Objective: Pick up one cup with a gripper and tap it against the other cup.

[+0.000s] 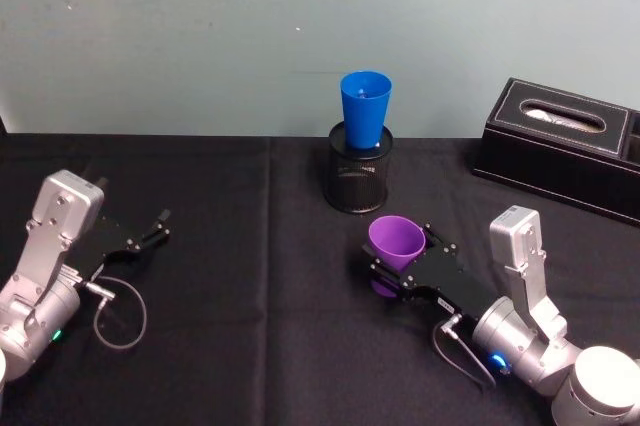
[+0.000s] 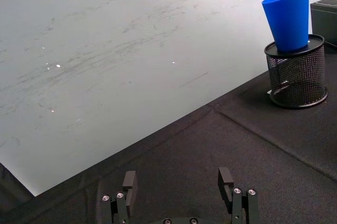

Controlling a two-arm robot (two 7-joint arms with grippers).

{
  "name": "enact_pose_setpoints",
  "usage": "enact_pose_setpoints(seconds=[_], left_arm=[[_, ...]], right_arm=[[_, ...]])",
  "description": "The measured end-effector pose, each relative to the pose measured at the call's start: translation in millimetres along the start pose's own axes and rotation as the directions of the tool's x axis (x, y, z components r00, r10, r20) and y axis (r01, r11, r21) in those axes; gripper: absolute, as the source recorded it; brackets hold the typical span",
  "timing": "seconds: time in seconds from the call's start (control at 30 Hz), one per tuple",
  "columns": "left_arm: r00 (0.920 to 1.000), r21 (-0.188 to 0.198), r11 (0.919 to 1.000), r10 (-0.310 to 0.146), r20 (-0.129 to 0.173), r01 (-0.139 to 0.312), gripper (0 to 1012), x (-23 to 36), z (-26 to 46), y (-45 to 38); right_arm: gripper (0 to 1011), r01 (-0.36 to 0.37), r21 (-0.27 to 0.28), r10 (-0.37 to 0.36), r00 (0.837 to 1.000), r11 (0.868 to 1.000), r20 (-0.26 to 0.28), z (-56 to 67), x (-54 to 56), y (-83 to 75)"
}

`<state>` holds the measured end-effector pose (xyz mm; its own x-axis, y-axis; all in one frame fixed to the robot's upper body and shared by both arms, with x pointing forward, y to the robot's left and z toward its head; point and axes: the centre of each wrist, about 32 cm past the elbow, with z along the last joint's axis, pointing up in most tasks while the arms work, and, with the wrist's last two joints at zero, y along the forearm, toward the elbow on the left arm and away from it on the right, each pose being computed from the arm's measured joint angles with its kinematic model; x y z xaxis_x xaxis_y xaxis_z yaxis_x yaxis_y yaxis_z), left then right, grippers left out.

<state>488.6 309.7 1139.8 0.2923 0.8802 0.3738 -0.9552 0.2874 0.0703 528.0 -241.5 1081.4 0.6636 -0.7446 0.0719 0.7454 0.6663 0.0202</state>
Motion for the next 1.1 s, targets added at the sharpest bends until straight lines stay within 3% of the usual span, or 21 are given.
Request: enact_pose_setpoints(seconds=[0.87,1.1], left_arm=[[1.0,0.0,1.0,0.0,0.0,0.0,1011,0.0,0.0,0.0],[1.0,0.0,1.0,0.0,0.0,0.0,1011,0.0,0.0,0.0]], right_arm=[[747,0.003,-0.001,-0.003,1.0,1.0,0.001,0.1,0.1,-0.1],[747,-0.003,0.001,0.003,1.0,1.0,0.024,2.3,2.8,-2.1]])
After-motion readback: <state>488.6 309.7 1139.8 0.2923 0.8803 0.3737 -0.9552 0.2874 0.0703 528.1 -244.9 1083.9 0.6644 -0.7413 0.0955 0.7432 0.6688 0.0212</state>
